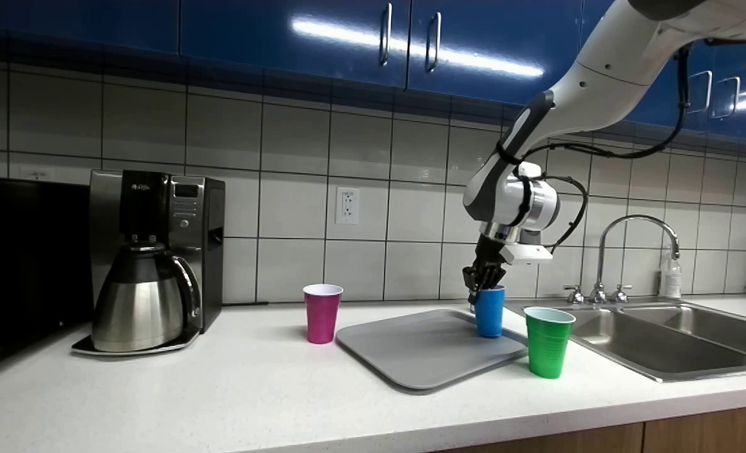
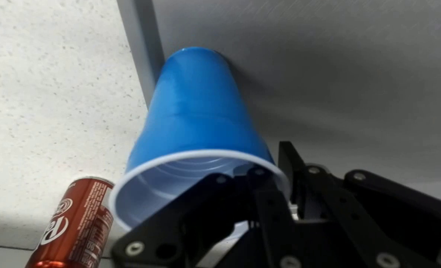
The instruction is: Remove the blue cup from the tray.
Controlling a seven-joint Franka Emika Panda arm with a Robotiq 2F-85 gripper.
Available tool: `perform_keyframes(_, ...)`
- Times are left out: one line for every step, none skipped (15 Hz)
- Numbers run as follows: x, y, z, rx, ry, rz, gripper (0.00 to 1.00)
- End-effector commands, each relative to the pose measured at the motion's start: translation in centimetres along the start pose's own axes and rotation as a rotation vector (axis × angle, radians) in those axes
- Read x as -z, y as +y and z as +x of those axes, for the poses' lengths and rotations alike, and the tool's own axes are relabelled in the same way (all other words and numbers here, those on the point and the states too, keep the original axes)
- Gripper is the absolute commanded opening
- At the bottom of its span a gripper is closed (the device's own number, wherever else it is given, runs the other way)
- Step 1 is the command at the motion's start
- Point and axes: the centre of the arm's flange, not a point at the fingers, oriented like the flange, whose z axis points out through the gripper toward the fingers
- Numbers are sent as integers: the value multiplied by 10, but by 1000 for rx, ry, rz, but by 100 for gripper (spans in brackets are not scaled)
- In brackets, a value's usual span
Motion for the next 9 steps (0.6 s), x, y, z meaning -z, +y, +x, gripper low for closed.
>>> perform_keyframes(8,7,1,21,18,-13,0)
perform_keyframes(10,8,2,21,23,-17,0)
perform_keyframes(12,8,2,20,27,-20,1)
perform_keyframes(15,9,1,17,29,-21,1)
perform_keyframes(17,9,0,15,32,-23,1)
perform_keyframes(20,9,-1,13,34,-25,1)
perform_keyframes(23,8,-2,13,38,-28,1)
perform_keyframes(27,8,-2,12,43,-30,1)
perform_keyframes(32,8,-2,11,50,-32,1)
